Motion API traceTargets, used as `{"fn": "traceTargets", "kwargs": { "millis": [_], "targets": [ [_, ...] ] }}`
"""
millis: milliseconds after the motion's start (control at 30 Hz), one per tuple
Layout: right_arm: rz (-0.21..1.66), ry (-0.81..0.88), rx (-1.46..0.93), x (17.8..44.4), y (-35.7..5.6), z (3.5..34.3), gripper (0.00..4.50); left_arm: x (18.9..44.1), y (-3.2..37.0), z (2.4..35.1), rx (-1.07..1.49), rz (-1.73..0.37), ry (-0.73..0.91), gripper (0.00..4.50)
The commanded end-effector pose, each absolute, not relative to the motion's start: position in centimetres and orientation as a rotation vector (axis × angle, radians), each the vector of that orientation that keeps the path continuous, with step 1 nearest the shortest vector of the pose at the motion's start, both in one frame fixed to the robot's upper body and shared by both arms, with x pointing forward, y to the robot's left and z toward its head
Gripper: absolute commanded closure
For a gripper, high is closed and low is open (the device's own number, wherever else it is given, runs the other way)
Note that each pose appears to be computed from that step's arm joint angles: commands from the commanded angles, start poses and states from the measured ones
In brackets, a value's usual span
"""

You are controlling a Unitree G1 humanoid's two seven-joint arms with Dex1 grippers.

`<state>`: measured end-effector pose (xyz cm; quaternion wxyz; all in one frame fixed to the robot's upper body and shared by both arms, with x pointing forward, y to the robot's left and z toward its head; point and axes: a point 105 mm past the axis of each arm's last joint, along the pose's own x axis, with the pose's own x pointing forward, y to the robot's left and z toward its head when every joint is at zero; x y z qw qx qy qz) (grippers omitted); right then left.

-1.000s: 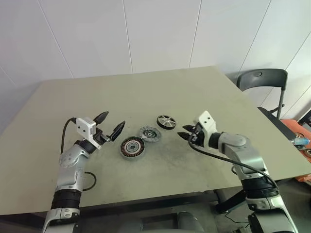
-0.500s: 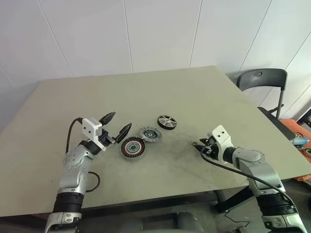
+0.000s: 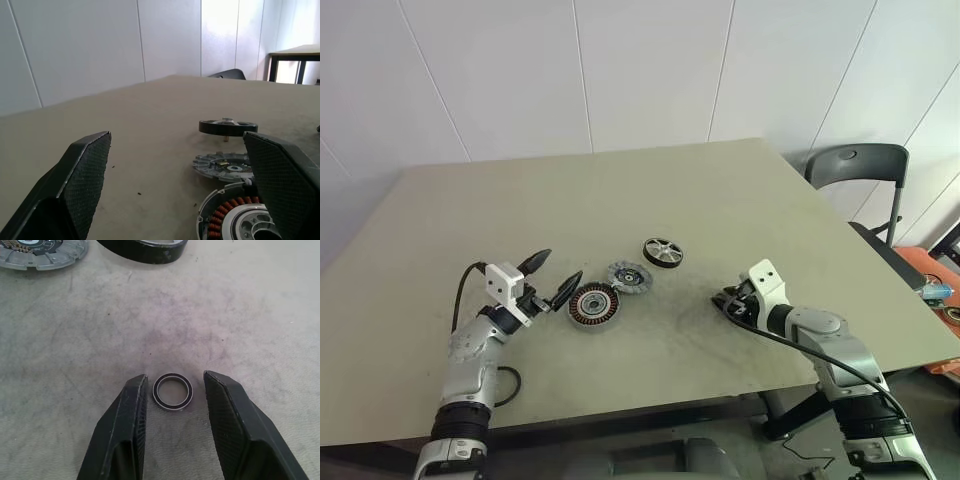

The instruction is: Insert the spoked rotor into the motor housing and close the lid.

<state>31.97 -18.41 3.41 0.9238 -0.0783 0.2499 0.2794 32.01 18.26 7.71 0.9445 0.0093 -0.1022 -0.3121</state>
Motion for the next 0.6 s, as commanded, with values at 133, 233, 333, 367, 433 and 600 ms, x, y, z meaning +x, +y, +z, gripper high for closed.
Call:
{"fn": "traceTargets", "kwargs": {
  "millis": [133, 233, 333, 367, 433, 600],
  "targets": [
    [0.624, 0.602, -0.099, 30.7, -17.3, 2.0, 2.63, 32.1, 19.4, 8.0, 0.052, -0.621, -0.238, 0.00],
    [0.632, 0.606, -0.094, 30.6, -17.2, 1.9, 2.80, 32.2, 19.5, 7.8, 0.055, -0.619, -0.238, 0.00],
    [0.638, 0.603, -0.088, 30.5, -16.9, 2.0, 3.49, 32.1, 19.7, 7.6, 0.058, -0.617, -0.236, 0.00],
    [0.640, 0.603, -0.087, 30.5, -16.8, 2.0, 3.79, 32.1, 19.7, 7.5, 0.059, -0.616, -0.235, 0.00],
    [0.655, 0.605, -0.081, 30.4, -16.4, 2.0, 3.83, 32.1, 19.3, 7.3, 0.061, -0.619, -0.238, 0.00],
    [0.725, 0.467, -0.061, 31.2, -13.9, 4.7, 3.83, 31.8, 18.6, 7.8, 0.056, -0.629, -0.256, 0.00]
  ]
}}
